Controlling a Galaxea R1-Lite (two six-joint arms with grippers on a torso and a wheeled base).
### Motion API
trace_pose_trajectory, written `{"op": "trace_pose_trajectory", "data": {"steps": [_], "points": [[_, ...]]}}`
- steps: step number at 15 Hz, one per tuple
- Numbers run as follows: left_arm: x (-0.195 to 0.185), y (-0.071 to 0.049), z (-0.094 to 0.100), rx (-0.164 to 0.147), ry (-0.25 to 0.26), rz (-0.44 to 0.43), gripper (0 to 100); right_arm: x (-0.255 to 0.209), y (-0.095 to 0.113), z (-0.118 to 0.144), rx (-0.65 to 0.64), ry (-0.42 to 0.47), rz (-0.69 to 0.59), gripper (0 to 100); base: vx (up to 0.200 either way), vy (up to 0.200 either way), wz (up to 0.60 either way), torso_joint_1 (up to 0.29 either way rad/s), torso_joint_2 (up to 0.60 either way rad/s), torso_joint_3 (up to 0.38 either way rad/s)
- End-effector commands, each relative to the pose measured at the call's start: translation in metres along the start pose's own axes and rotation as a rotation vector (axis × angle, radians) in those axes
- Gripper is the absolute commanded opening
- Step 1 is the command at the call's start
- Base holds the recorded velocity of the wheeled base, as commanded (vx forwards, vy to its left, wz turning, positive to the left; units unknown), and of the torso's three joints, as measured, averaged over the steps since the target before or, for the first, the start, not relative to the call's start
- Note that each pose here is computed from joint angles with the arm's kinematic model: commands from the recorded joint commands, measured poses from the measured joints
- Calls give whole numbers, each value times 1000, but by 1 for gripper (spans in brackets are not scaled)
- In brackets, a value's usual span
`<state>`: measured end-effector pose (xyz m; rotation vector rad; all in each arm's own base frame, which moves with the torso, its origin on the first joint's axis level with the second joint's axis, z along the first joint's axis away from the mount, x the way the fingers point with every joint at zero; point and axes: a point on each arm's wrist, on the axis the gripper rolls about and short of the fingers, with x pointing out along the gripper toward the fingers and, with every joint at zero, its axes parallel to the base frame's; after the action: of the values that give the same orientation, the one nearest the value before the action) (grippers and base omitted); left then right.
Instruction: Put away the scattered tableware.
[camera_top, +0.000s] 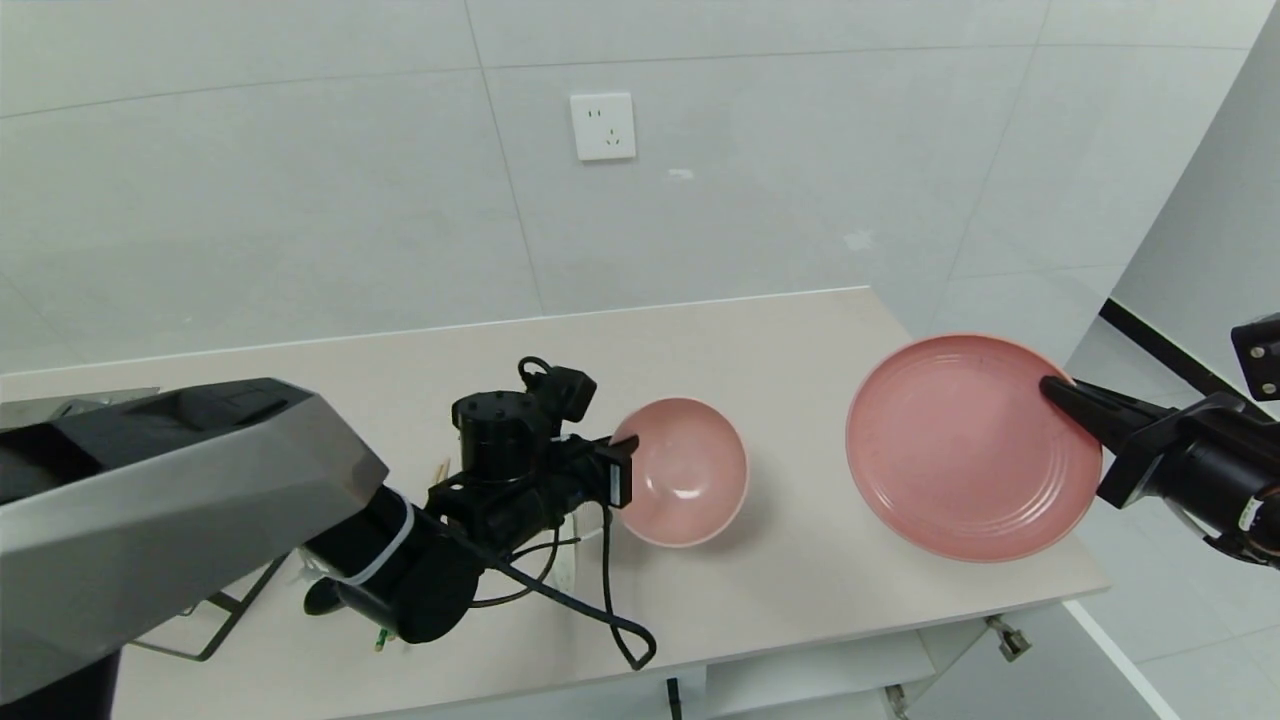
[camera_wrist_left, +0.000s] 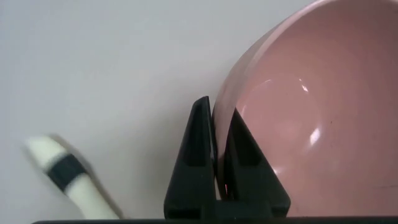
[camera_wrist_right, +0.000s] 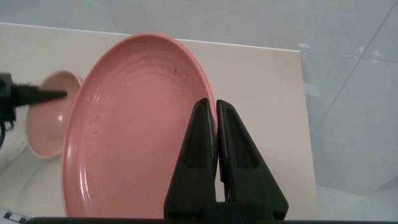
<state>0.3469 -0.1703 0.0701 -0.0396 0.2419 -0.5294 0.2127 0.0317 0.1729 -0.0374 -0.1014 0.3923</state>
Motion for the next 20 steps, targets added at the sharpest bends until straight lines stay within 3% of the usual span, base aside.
{"op": "trace_pose_trajectory", "data": {"steps": [1,2,3,7,9,11,14,16,18,20], "points": [[-18,8,36,45,-112,29,0,0,0,0,0,0,0,0,0,0,0,0,0,0],[-29,13,54,80,-180,46,0,0,0,0,0,0,0,0,0,0,0,0,0,0],[-36,14,61,81,-199,50,0,0,0,0,0,0,0,0,0,0,0,0,0,0],[-44,28,64,84,-206,65,0,-1,0,0,0,0,0,0,0,0,0,0,0,0],[-55,28,66,90,-201,10,0,-1,0,0,0,0,0,0,0,0,0,0,0,0],[-68,28,67,89,-201,10,0,-1,0,0,0,0,0,0,0,0,0,0,0,0],[-108,30,69,75,-202,38,0,-1,1,-2,2,9,2,0,0,0,0,0,0,0],[-137,30,66,22,-200,41,0,-3,1,-2,2,9,2,0,0,0,0,0,0,0],[-161,25,56,52,-176,28,0,-4,1,-3,4,15,2,0,0,0,0,0,0,0],[-166,22,51,76,-192,25,0,-7,2,-3,5,13,2,0,0,0,0,0,0,0]]}}
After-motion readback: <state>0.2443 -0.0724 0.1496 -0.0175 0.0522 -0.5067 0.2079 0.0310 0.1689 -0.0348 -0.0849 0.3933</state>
